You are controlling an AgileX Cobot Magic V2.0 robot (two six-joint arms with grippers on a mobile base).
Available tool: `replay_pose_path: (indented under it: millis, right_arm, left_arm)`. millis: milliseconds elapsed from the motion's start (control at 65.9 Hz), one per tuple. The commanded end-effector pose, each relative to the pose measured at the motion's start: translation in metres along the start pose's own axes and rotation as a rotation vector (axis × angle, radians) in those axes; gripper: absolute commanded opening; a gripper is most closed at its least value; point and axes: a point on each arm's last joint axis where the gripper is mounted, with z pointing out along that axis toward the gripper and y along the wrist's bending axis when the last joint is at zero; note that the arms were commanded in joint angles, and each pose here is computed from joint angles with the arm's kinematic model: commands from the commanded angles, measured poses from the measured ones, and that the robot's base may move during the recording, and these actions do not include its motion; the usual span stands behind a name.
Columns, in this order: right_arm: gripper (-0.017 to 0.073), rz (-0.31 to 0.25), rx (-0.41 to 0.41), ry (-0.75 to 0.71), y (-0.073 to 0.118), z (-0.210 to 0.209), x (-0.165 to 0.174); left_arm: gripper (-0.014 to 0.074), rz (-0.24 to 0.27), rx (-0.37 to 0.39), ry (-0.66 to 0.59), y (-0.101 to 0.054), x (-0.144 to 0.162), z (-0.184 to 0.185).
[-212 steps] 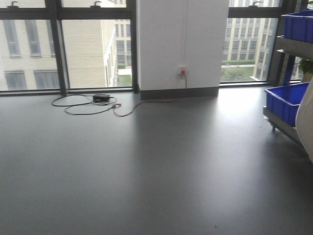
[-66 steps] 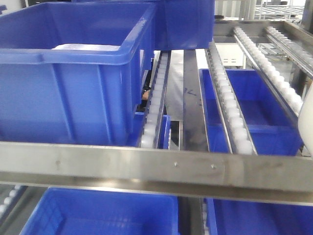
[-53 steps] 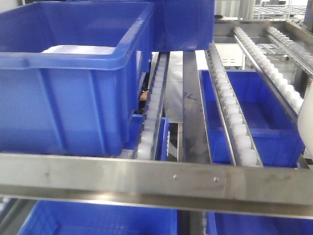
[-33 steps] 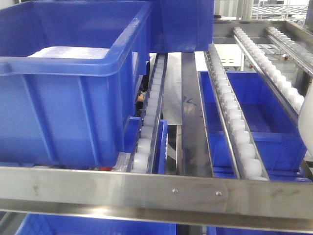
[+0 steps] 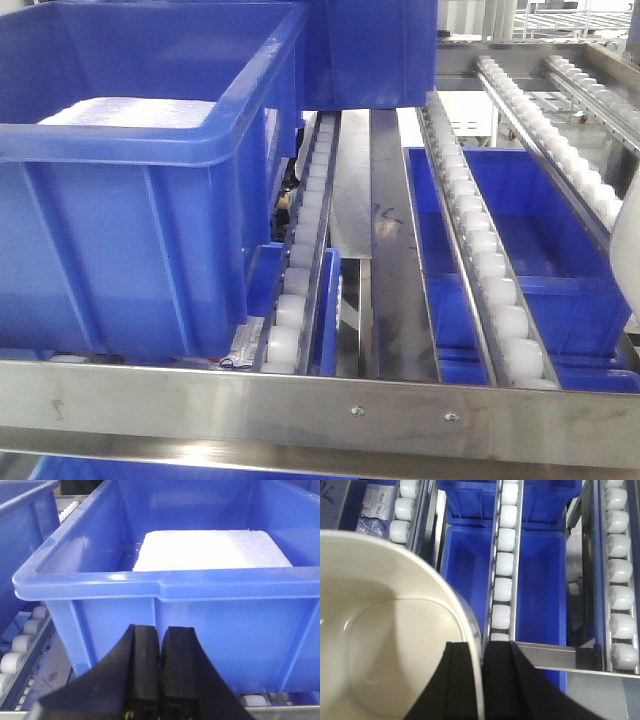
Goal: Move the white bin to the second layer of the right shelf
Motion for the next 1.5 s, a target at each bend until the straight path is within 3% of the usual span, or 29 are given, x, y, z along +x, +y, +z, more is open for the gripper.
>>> replay_pose_path:
  millis: [0,288,622,758,1092,1350,1486]
  right_arm:
    - [0.0048,-0.004,-0.005,-0.138,0.001,-0.006,-0.017]
    - [0.0049,-0.018,-0.001,-0.284,0.001,0.002,-0.036]
    - [0.0049,-0.014,0.012,-0.132,-0.001,0.081,-0.047]
    - [0.0049,0.018,0.012,-0.052,-0.001,0.106,-0.042]
    - [0.0053,0.020,0.016,-0.033,-0.002,0.123,-0.040]
    - [0.0257,0.020,0.015,-0.045,-0.002,0.122,-0.041]
    - [0.0292,0.026,0.014,-0.051,-0.002,0.122,-0.042]
  left_arm:
    - [0.0085,-0.003,0.003,-0.065,0.000,0.004,0.001]
    - [0.0085,-0.003,0.003,-0.065,0.000,0.004,0.001]
    - [0.0085,-0.003,0.003,-0.065,0.000,0.004,0.001]
    - [0.0085,-0.003,0.003,-0.065,0.000,0.004,0.001]
    - [0.0085,-0.003,0.003,-0.065,0.000,0.004,0.001]
    - [0.0085,-0.003,0.003,-0.065,0.000,0.004,0.001]
    - [0.0085,-0.003,0.003,-0.065,0.000,0.004,0.001]
